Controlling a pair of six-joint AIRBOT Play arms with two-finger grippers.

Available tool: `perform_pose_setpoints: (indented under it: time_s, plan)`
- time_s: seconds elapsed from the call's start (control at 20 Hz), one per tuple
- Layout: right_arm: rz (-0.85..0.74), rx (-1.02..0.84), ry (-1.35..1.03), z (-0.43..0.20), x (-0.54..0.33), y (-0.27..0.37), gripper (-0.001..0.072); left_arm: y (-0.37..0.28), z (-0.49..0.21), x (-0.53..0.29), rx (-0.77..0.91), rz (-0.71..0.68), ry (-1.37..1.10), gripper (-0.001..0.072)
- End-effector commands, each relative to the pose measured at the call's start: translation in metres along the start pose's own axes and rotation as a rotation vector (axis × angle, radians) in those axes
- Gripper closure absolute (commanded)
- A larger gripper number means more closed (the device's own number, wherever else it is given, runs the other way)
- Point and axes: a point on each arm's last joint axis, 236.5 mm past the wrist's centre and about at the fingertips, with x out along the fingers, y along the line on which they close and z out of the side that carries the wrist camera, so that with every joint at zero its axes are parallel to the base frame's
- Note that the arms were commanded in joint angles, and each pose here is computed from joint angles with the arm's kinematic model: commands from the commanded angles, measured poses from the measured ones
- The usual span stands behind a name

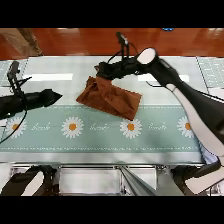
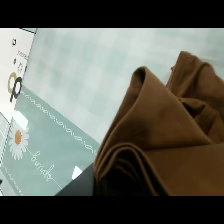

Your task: Fold the shirts.

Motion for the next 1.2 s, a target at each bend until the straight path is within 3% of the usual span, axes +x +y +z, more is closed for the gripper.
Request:
perform_pose_setpoints:
  time_s: [0.0,0.1,0.2,0.25,0.45,0.55,0.75,0.85,1.0,1.15]
  plan:
    - [0.041,0.044,0.033,-0.007,0.039,0.0,0.0686,0.007,-0.015,0.001,-0.015,0.008,0.013,0.0692]
    - [0.07,0.087,0.051,-0.013,0.052,0.001,0.0675,0.008,-0.012,0.001,-0.015,0.01,0.005,0.0692]
    - [0.109,0.123,0.092,-0.027,0.06,0.009,0.0321,0.009,-0.01,0.001,-0.016,0.013,-0.004,0.0692]
    - [0.126,0.122,0.131,-0.037,0.06,0.015,0.0296,0.009,-0.009,0.001,-0.016,0.016,-0.011,0.0692]
    - [0.155,0.132,0.276,-0.039,-0.001,-0.001,0.0297,0.018,0.015,-0.01,-0.043,0.04,-0.083,0.0692]
    - [0.056,0.076,0.323,-0.03,-0.072,-0.029,0.0297,0.018,0.019,-0.023,-0.053,0.035,-0.069,0.0692]
    - [-0.637,0.049,0.245,-0.038,-0.247,-0.149,0.0297,0.013,-0.003,-0.024,-0.059,0.009,0.027,0.0692]
    - [-0.79,0.173,0.104,-0.07,-0.294,-0.192,0.0293,0.015,-0.013,-0.018,-0.066,0.007,0.051,0.0692]
    - [-0.615,0.396,-0.133,-0.115,-0.268,-0.216,0.0291,0.021,-0.036,-0.006,-0.088,0.008,0.1,0.0692]
    - [-0.389,0.536,-0.162,-0.135,-0.211,-0.215,0.0291,0.025,-0.052,0.004,-0.099,0.013,0.127,0.0692]
